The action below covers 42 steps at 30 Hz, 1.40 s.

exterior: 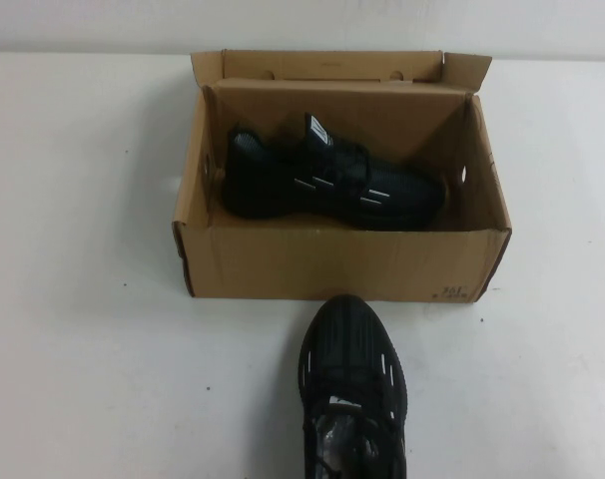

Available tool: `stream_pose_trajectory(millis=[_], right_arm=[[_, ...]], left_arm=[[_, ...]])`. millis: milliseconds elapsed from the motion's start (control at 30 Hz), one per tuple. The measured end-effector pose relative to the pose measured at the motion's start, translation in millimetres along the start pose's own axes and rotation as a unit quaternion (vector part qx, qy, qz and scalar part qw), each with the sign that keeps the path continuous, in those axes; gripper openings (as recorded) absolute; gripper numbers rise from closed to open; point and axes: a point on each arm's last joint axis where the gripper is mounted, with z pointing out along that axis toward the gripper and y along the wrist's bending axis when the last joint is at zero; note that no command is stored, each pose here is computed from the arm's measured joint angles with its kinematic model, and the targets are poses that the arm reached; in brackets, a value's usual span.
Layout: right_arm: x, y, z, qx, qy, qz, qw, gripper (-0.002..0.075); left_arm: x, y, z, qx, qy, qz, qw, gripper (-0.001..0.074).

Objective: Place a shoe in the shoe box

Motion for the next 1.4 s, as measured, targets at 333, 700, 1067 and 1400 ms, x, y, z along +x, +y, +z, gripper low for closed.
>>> stream_pose_trajectory(millis=[333, 700, 1067, 1400], right_arm=[[-47, -7, -14, 0.038, -0.270, 0.006, 0.962, -0.0016], [-65, -10, -28, 0.055, -0.387, 0.009, 0.920, -0.0016], [-136, -1, -87, 0.019, -0.575, 0.074, 0.814, -0.0017], [-221, 31, -110, -0.067, -0.407, 0.102, 0.905, -0.0016]], left_arm=[[-44, -2, -11, 0.009, -0.247, 0.005, 0.969, -0.0001], [-63, -2, -26, 0.019, -0.378, -0.014, 0.925, -0.0001], [-114, 5, -68, 0.048, -0.544, -0.120, 0.829, -0.0001], [-204, 3, -89, 0.054, -0.476, -0.121, 0.870, -0.0001]])
